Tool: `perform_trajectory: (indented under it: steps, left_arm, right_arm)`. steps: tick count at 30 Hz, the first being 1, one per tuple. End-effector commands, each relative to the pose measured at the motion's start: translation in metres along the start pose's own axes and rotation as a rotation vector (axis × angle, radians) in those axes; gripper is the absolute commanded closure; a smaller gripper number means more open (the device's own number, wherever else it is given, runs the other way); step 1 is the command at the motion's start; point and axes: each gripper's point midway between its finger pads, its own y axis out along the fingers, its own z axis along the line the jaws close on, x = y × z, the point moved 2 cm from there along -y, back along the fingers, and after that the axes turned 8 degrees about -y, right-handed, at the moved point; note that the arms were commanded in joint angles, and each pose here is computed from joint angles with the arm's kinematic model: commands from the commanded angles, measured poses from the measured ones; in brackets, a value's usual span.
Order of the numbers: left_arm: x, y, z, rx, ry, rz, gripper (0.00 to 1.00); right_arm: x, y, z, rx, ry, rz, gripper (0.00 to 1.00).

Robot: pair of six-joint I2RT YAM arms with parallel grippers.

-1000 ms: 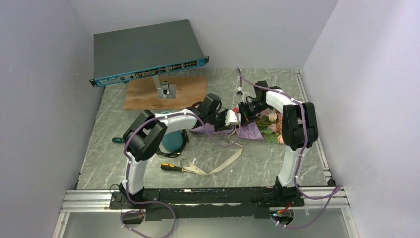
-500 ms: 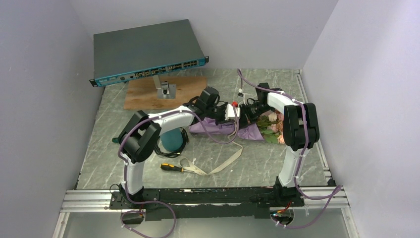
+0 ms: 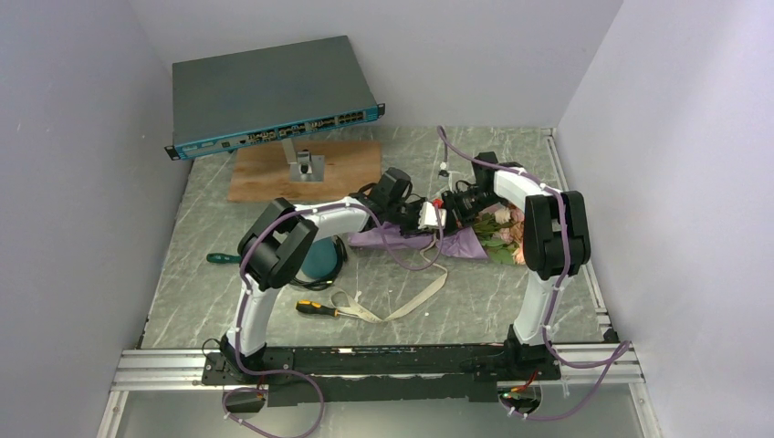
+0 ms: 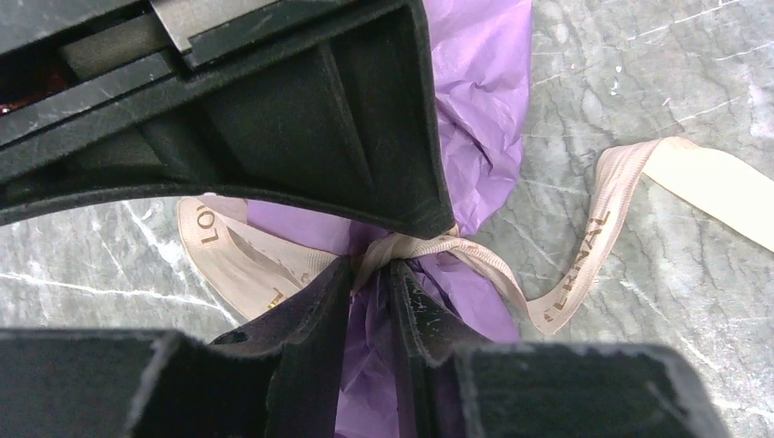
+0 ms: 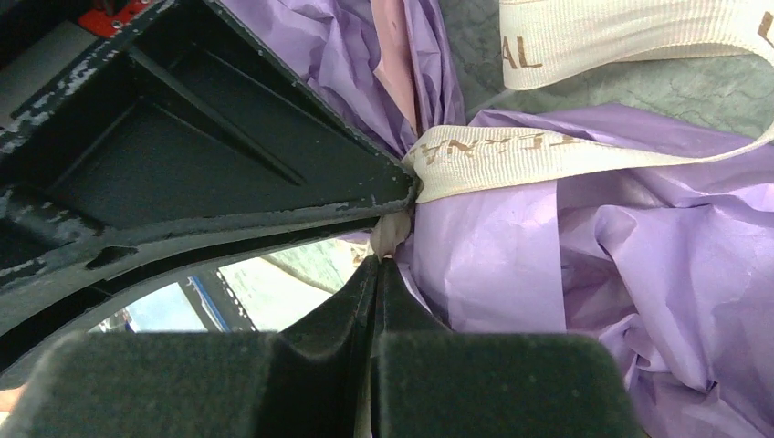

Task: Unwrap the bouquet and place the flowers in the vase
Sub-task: Untie the ribbon from the wrapping paper.

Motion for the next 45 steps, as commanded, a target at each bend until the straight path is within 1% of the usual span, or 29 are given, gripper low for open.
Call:
perform_trajectory:
  steps: [1, 3, 5, 11, 18, 23, 26, 29, 32, 34, 35, 38, 41, 44, 45]
  left_arm:
    - [0.006, 0.003, -0.007, -0.04, 0.049, -0.022, 0.7]
    - [-0.001, 0.004, -0.008, -0.043, 0.03, 0.0, 0.67]
    - [-0.006, 0.006, -0.009, -0.045, 0.001, 0.02, 0.69]
    - [-0.007, 0.002, -0.001, -0.025, -0.124, 0.017, 0.9]
    - [-0.009, -0.014, 0.01, 0.024, -0.232, -0.005, 0.91]
    - [-0.007, -0.021, 0.019, 0.051, -0.273, -0.026, 0.98]
    - [-0.002, -0.023, 0.021, 0.051, -0.309, -0.049, 0.99]
    - [0.001, -0.024, 0.02, 0.041, -0.339, -0.067, 0.99]
    - [0.004, -0.025, 0.018, 0.032, -0.364, -0.082, 0.93]
    - [0.006, -0.025, 0.018, 0.029, -0.367, -0.088, 0.92]
    - [0.005, -0.025, 0.018, 0.03, -0.373, -0.086, 0.93]
    - [0.003, -0.026, 0.019, 0.039, -0.381, -0.08, 1.0]
    - [0.002, -0.029, 0.023, 0.049, -0.412, -0.085, 1.0]
    - [0.006, -0.032, 0.023, 0.038, -0.429, -0.103, 0.91]
    - [0.008, -0.032, 0.022, 0.03, -0.429, -0.108, 0.9]
  right_arm:
    - [0.011, -0.013, 0.013, 0.01, -0.064, -0.057, 1.0]
    - [0.012, -0.014, 0.015, 0.017, -0.071, -0.062, 1.0]
    - [0.01, -0.015, 0.017, 0.023, -0.079, -0.06, 1.0]
    - [-0.008, -0.014, 0.008, -0.039, -0.075, -0.001, 1.0]
    - [-0.032, -0.013, 0.0, -0.096, -0.061, 0.071, 1.0]
    - [-0.04, -0.016, 0.003, -0.103, -0.062, 0.076, 1.0]
    - [-0.045, -0.017, 0.004, -0.104, -0.058, 0.084, 1.0]
    - [-0.047, -0.019, 0.006, -0.109, -0.074, 0.085, 1.0]
    - [-0.047, -0.022, 0.007, -0.12, -0.093, 0.079, 1.0]
    - [-0.046, -0.022, 0.007, -0.118, -0.095, 0.079, 1.0]
    - [-0.047, -0.022, 0.007, -0.116, -0.094, 0.08, 1.0]
    - [-0.048, -0.021, 0.007, -0.114, -0.092, 0.082, 1.0]
    - [-0.051, -0.019, 0.006, -0.115, -0.09, 0.089, 1.0]
    - [-0.053, -0.018, 0.004, -0.114, -0.085, 0.097, 1.0]
    - [-0.054, -0.018, 0.004, -0.114, -0.085, 0.098, 1.0]
